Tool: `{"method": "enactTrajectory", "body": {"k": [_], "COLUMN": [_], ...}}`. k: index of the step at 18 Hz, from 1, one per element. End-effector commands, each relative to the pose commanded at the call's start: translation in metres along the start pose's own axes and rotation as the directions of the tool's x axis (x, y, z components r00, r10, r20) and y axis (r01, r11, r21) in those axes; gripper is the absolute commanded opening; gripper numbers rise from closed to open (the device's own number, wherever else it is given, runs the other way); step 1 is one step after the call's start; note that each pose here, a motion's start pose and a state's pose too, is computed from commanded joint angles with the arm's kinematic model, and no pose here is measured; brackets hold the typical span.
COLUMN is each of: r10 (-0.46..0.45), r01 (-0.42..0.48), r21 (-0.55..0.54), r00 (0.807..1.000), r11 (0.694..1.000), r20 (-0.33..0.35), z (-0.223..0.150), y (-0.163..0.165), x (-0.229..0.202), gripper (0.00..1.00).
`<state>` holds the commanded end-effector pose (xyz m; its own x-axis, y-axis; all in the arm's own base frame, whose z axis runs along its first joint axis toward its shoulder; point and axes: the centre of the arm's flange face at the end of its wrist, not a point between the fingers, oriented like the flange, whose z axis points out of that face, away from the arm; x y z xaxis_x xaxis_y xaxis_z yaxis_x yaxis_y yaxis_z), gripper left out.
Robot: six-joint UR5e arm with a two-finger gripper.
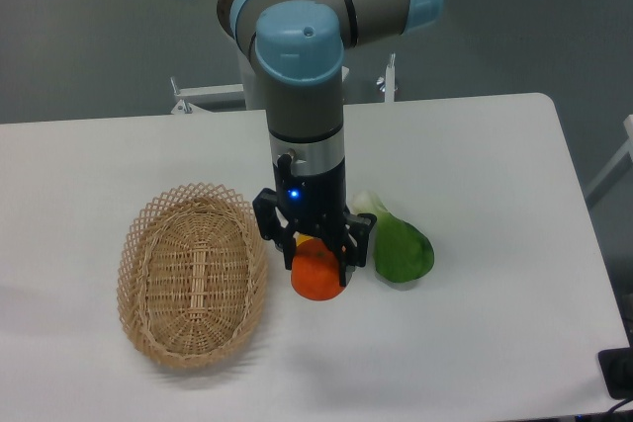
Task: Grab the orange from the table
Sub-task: 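Lift the held orange and carry it toward the wicker basket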
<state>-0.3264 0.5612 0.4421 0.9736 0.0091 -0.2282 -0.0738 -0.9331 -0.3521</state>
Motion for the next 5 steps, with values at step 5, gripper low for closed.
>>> {"method": "enactTrajectory", "body": {"k": [5], "r10": [-0.003], "r01": [0.003], "r21": [0.002], "r00": [1.000], "r11": [1.000], "r20": [0.004], "z": [-0.0015], "y": [-0.0014], "x": [-0.0014], "gripper": [0.75]}}
